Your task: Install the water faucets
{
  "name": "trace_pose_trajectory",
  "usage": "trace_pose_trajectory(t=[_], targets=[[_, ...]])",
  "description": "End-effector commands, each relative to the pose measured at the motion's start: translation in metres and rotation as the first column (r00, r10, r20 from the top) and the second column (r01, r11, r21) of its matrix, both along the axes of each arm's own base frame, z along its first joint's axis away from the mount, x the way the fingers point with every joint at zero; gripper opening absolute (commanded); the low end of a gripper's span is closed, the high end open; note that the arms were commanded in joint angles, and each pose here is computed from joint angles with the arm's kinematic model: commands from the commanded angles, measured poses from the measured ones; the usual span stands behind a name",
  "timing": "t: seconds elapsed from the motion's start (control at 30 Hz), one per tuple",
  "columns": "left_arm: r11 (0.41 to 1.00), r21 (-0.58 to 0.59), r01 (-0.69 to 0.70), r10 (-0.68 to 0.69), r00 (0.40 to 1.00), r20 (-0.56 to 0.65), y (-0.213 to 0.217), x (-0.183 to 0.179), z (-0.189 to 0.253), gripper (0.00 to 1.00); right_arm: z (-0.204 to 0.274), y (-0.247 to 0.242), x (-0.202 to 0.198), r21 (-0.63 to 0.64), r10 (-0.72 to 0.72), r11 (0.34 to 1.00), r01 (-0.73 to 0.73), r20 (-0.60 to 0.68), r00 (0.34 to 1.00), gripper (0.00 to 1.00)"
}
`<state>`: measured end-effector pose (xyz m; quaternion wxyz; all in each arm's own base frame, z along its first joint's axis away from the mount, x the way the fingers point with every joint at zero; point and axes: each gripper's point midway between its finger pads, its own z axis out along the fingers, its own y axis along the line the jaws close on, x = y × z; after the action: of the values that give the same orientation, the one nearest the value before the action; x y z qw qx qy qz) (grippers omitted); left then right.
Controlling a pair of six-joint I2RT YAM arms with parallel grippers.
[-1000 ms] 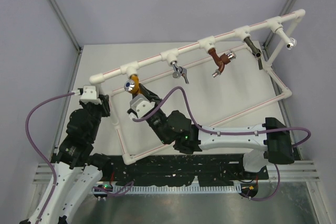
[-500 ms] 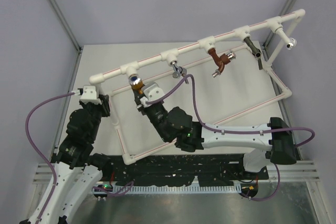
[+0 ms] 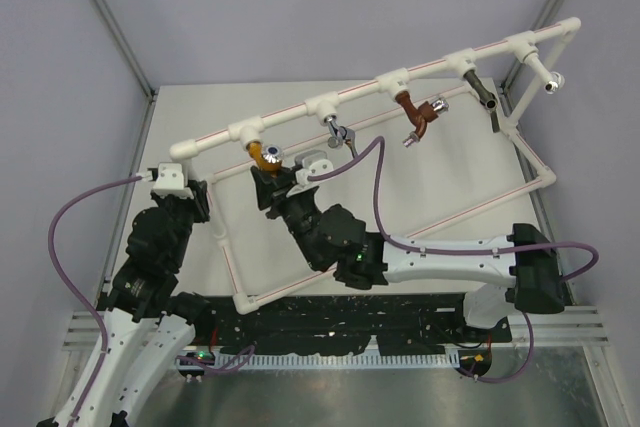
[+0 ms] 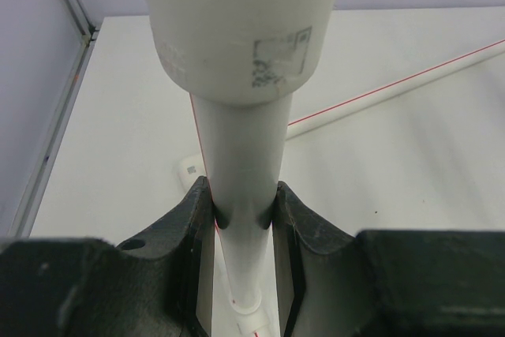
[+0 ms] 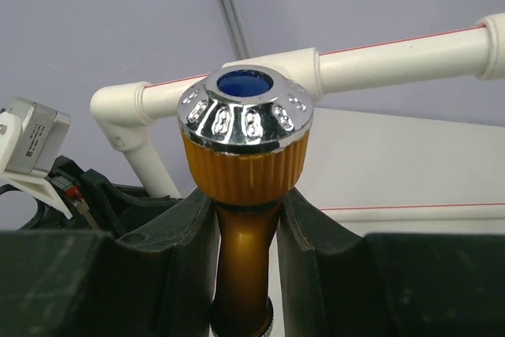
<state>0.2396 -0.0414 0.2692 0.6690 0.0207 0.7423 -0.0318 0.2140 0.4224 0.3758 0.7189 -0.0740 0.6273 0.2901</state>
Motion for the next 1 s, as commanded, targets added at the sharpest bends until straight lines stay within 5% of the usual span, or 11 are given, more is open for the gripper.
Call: trace_pose_trajectory(t=[0.0,0.33,0.57,0.7,0.9,0.97], targets=[[0.899,-0.105,0.426,-0.437,0.889,-0.137,-0.079,-0.041,-0.033,0.0,-0.108,-0.01,0.051,-0.243,-0.168,0.959,0.143,-0.087,0.982,0.05],[0.895,-0.108,0.432,-0.444,0.885,-0.137,-0.08,-0.041,-0.033,0.0,-0.089,-0.002,0.046,-0.158,-0.118,0.982,0.1,-0.106,0.987,0.05],[0.91,-0.092,0.405,-0.414,0.901,-0.13,-0.074,-0.039,-0.03,0.01,-0.067,-0.024,0.038,-0.254,-0.079,0.965,0.071,-0.024,0.997,0.05],[0.913,-0.088,0.398,-0.406,0.906,-0.114,-0.073,-0.038,-0.025,0.25,-0.049,-0.034,0.03,-0.293,-0.025,0.956,0.028,0.012,1.0,0.05],[0.924,-0.062,0.377,-0.379,0.925,-0.026,-0.063,-0.04,-0.001,0.79,-0.029,-0.045,0.018,-0.358,0.038,0.933,-0.031,0.01,0.999,0.05],[0.923,-0.049,0.381,-0.381,0.925,0.008,-0.061,-0.044,0.008,0.87,-0.028,-0.05,0.014,-0.394,0.068,0.917,-0.057,0.015,0.998,0.05]])
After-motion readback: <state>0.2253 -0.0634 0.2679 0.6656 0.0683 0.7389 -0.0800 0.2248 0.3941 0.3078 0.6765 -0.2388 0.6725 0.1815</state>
